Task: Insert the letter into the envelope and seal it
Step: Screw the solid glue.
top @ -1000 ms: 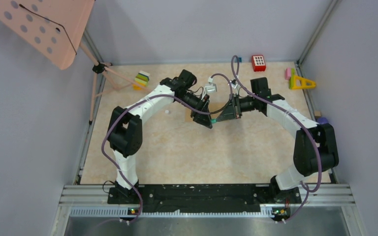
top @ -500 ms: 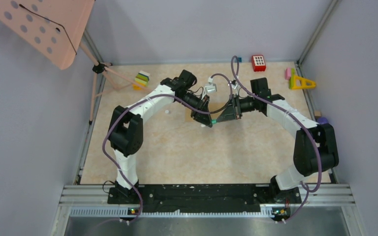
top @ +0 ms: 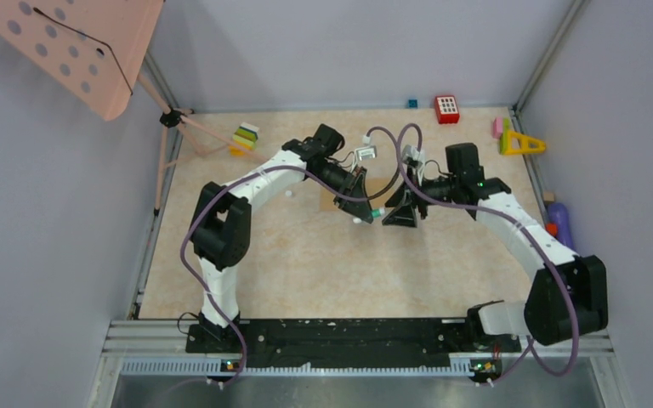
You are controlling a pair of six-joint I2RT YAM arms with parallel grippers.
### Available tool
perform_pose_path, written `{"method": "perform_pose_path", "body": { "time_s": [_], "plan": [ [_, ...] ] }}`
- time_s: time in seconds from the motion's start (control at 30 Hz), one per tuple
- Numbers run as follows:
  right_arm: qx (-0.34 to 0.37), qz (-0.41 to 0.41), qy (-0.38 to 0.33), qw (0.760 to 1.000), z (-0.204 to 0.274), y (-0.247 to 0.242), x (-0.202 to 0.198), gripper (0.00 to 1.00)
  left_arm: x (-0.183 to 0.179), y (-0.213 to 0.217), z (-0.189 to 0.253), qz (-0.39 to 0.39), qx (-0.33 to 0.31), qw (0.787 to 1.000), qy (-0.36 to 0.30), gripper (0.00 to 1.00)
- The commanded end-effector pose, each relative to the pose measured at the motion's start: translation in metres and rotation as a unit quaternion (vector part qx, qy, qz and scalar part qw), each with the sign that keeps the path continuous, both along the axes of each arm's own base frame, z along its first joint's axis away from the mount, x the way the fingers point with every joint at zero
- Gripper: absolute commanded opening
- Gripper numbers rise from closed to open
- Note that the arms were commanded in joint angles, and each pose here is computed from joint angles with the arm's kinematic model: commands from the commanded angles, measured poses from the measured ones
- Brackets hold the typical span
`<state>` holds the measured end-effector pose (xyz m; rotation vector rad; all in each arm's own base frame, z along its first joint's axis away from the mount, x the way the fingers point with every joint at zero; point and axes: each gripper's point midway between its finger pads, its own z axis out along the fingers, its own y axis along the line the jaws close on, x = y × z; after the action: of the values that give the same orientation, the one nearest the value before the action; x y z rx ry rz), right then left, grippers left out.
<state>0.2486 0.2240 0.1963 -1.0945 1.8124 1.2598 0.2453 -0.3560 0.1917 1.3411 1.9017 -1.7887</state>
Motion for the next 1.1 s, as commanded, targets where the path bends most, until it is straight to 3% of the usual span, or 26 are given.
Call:
{"method": "perform_pose_path", "body": {
  "time_s": [0.0, 0.13, 0.3, 0.4, 0.6, 0.87, 1.07],
  "plan": [
    [0.009, 0.019, -0.146, 0.989, 0.015, 0.002, 0.002, 0.68, -0.009, -0.002, 0.019, -0.015, -0.033, 0.999, 0.011, 0.13],
    [0.012, 0.002, -0.104, 0.994, 0.025, -0.003, -0.006, 0.75, -0.002, 0.000, 0.022, 0.005, -0.015, 0.999, -0.035, 0.14],
    [0.054, -0.030, 0.067, 0.996, 0.029, -0.017, -0.003, 0.74, 0.014, 0.008, 0.021, 0.047, 0.033, 0.990, -0.131, 0.13],
    [0.076, -0.063, 0.190, 0.977, 0.023, -0.027, 0.012, 0.69, 0.019, 0.012, 0.020, 0.060, 0.048, 0.982, -0.171, 0.13],
    [0.085, -0.072, 0.362, 0.925, 0.000, -0.025, 0.029, 0.57, 0.021, 0.010, 0.003, 0.065, 0.100, 0.965, -0.235, 0.13],
    [0.096, -0.068, 0.398, 0.910, -0.008, -0.022, 0.027, 0.55, 0.025, 0.005, -0.024, 0.063, 0.158, 0.941, -0.293, 0.12],
    [0.095, -0.065, 0.408, 0.906, -0.015, -0.013, 0.021, 0.52, 0.021, -0.003, -0.029, 0.054, 0.168, 0.936, -0.304, 0.11]
  ]
}}
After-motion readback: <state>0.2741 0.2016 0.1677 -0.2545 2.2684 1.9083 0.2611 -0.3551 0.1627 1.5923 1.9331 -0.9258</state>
